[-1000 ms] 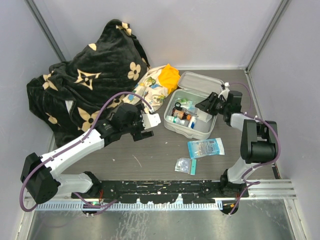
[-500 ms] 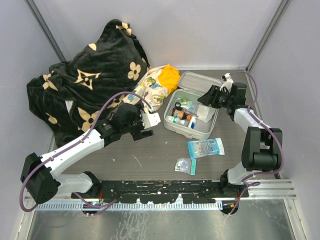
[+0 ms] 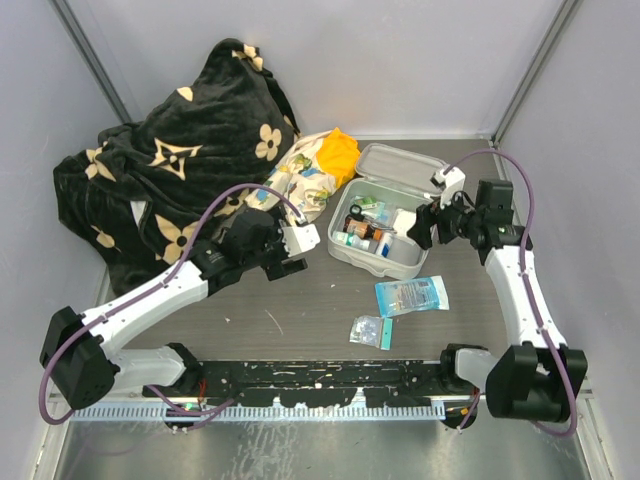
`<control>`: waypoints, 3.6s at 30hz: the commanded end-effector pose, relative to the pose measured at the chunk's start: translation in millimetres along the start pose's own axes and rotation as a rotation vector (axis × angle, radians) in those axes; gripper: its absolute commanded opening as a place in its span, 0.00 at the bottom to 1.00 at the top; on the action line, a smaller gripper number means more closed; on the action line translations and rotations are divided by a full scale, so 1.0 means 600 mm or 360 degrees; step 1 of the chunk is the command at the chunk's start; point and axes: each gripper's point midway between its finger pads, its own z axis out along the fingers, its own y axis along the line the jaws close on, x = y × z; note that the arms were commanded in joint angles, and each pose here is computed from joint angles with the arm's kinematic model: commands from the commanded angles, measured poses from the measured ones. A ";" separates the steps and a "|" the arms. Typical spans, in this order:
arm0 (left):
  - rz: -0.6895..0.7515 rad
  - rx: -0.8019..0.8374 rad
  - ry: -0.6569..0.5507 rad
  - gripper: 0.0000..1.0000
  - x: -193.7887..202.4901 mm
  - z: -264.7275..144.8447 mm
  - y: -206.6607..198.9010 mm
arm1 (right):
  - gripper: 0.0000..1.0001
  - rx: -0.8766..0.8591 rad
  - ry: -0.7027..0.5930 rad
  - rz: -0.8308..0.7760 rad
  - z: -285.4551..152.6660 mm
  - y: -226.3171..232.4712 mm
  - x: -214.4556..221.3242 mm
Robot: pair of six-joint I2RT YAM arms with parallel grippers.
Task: Organize the medicine kit
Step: Place the scissors in the medicine box, then pick up the medical item at the center of the board, then place the medical item at the medicine box.
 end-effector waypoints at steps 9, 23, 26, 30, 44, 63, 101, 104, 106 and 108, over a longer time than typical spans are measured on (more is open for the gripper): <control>-0.0289 -0.0171 -0.0221 0.98 -0.042 -0.025 0.062 | 0.82 -0.0476 0.0219 -0.0597 -0.052 0.152 0.102; -0.0636 -0.0405 -0.0277 0.98 -0.015 -0.059 0.170 | 0.73 -0.0834 0.0532 -0.0887 0.032 0.266 0.212; -0.0666 -0.0423 -0.0279 0.98 -0.010 -0.064 0.175 | 0.72 -0.0876 0.0580 -0.0925 0.044 0.279 0.236; -0.0664 -0.0428 -0.0302 0.98 -0.008 -0.071 0.174 | 0.71 -0.0896 0.0646 -0.0935 0.059 0.291 0.262; -0.0652 -0.0457 -0.0298 0.98 0.006 -0.075 0.172 | 0.57 -0.0951 0.0791 -0.0952 0.078 0.307 0.314; -0.0645 -0.0443 -0.0292 0.98 0.006 -0.075 0.169 | 0.02 -0.0927 0.0730 -0.0995 0.075 0.312 0.268; -0.0644 -0.0454 -0.0300 0.98 0.003 -0.081 0.172 | 0.01 -0.0419 0.0513 -0.0912 0.122 0.029 0.047; -0.0644 -0.0450 -0.0296 0.98 0.004 -0.080 0.171 | 0.01 -0.0438 0.0567 -0.0911 0.143 0.018 0.069; -0.0645 -0.0450 -0.0293 0.98 0.005 -0.080 0.171 | 0.01 -0.0440 0.0623 -0.0923 0.153 0.009 0.085; -0.0644 -0.0450 -0.0289 0.98 0.006 -0.080 0.170 | 0.01 -0.0417 0.0678 -0.0954 0.157 -0.004 0.098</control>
